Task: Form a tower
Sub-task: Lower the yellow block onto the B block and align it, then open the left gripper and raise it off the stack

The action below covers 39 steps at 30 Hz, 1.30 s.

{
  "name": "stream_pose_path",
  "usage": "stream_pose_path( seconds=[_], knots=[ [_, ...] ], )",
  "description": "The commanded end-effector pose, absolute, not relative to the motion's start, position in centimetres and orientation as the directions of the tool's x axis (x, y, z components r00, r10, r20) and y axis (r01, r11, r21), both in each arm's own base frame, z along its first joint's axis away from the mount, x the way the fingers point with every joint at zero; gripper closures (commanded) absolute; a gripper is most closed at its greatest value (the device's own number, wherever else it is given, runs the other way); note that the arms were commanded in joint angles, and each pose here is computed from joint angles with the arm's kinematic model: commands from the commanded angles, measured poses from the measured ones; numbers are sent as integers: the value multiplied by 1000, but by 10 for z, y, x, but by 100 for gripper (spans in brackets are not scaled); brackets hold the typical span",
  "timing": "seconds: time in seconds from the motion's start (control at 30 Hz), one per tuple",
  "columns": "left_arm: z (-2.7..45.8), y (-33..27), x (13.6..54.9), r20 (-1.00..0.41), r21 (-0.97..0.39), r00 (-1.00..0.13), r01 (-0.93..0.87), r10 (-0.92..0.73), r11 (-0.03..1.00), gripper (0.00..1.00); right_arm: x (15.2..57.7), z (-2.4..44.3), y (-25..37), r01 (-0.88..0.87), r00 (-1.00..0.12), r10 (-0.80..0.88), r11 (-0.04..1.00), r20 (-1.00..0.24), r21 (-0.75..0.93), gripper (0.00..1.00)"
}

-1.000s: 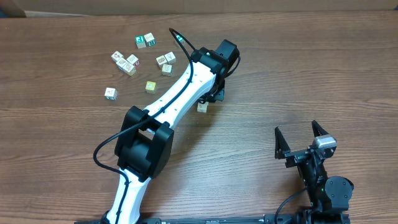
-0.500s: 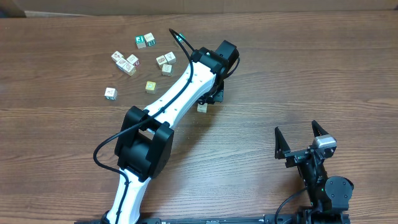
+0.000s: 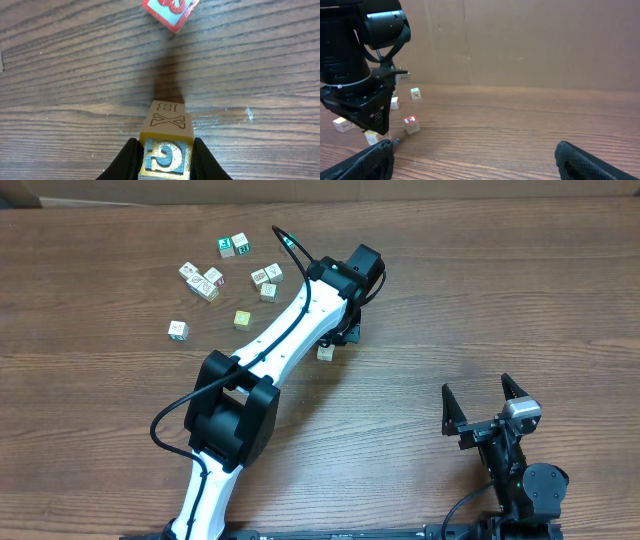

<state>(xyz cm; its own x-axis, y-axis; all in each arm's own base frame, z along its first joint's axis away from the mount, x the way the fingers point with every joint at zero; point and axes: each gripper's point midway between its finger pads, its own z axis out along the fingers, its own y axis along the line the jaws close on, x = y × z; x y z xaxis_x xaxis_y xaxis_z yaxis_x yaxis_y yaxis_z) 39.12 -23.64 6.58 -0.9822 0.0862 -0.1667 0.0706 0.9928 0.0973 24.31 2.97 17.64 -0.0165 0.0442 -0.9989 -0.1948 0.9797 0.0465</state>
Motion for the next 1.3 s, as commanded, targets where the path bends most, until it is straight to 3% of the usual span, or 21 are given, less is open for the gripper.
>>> stream_pose_path(
  seconds=[0.0, 0.87, 1.03, 1.27],
  knots=[
    [63, -235, 389, -158, 99, -982, 89, 104, 991, 85, 243, 174, 29, -189, -13, 46, 981, -999, 47, 0],
    [54, -231, 386, -142, 113, -982, 110, 126, 987, 76, 243, 174, 29, -189, -13, 46, 981, -999, 47, 0],
    [54, -232, 386, -141, 110, -982, 111, 126, 988, 64, 243, 174, 29, -189, -13, 46, 981, -999, 47, 0],
    [54, -232, 386, -141, 110, -982, 111, 126, 988, 34, 243, 174, 29, -189, -13, 46, 981, -999, 47, 0]
  ],
)
